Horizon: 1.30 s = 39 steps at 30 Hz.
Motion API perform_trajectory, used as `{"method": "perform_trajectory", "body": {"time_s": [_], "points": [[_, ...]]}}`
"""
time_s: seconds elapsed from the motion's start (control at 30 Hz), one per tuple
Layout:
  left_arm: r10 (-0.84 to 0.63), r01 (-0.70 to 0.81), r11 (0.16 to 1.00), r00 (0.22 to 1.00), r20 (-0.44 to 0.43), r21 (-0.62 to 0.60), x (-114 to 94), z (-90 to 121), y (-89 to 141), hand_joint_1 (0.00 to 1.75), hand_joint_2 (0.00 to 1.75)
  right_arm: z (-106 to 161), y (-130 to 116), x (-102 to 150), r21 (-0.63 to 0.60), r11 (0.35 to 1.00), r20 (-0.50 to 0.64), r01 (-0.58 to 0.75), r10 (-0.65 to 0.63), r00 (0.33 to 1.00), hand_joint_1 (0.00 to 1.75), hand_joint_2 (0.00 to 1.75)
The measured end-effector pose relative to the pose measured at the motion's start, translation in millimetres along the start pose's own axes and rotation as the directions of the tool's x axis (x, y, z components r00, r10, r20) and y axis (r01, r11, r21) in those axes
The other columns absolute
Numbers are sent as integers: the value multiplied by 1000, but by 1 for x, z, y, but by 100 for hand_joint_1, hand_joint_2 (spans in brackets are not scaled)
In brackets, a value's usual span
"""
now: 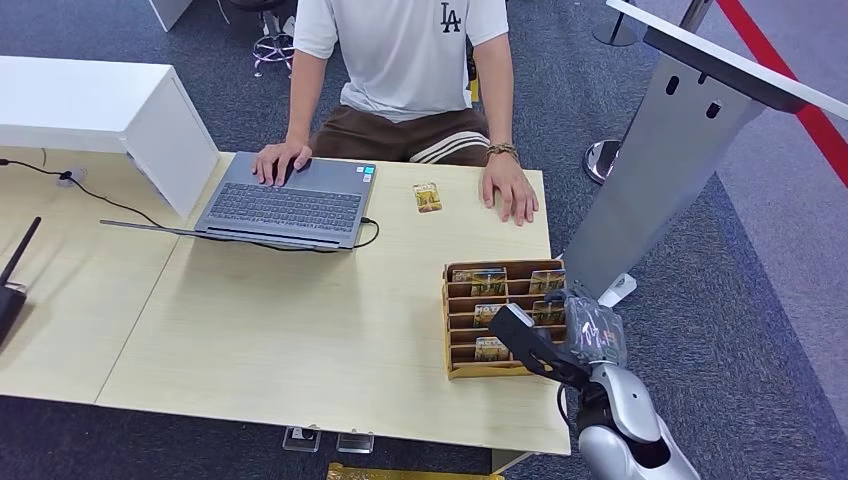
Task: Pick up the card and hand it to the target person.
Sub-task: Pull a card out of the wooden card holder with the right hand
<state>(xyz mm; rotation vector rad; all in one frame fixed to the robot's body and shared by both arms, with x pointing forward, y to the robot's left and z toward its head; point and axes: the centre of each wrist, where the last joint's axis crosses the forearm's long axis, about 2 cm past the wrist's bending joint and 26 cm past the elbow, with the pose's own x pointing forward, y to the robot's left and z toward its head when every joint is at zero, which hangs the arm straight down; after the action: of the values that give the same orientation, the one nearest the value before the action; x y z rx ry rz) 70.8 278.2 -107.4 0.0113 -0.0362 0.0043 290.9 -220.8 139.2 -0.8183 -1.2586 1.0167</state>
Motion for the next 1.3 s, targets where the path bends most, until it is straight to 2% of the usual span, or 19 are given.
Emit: {"method": "perform_trajectory", "body": {"time_s": [0.2, 0.33, 0.43, 0.53, 0.63, 0.73, 0.87, 0.97, 1.3], "points": [[-3, 3, 1000, 1000, 1, -2, 0, 0, 0, 0, 0, -2, 1, -2, 6, 1000, -8, 7, -7, 1000, 69, 175], [-3, 3, 1000, 1000, 1, -2, 0, 0, 0, 0, 0, -2, 3, -4, 13, 1000, -15, 5, -5, 1000, 29, 175], [-4, 4, 1000, 1000, 1, -2, 0, 0, 0, 0, 0, -2, 4, -4, 14, 1000, -17, 4, -4, 1000, 22, 175], [-4, 4, 1000, 1000, 3, -2, 0, 0, 0, 0, 0, -2, 4, -4, 14, 1000, -18, 4, -4, 1000, 35, 175], [-5, 5, 1000, 1000, 3, -2, 0, 0, 0, 0, 0, -3, 4, -4, 14, 1000, -20, 4, -3, 1000, 67, 175], [-6, 6, 1000, 1000, 3, -2, 0, 0, 0, 0, 0, -3, 4, -5, 16, 1000, -22, 3, -2, 1000, 86, 175], [-6, 6, 1000, 1000, 4, -2, 0, 0, 0, 0, 0, -3, 4, -5, 16, 1000, -23, 2, -2, 1000, 129, 175], [-6, 6, 1000, 1000, 5, -2, 0, 0, 0, 0, 0, -3, 4, -5, 15, 1000, -23, 1, -1, 1000, 139, 175], [-6, 6, 1000, 1000, 6, -1, 0, 0, 0, 0, 0, -3, 4, -5, 10, 1000, -21, 4, -3, 1000, 142, 175]]}}
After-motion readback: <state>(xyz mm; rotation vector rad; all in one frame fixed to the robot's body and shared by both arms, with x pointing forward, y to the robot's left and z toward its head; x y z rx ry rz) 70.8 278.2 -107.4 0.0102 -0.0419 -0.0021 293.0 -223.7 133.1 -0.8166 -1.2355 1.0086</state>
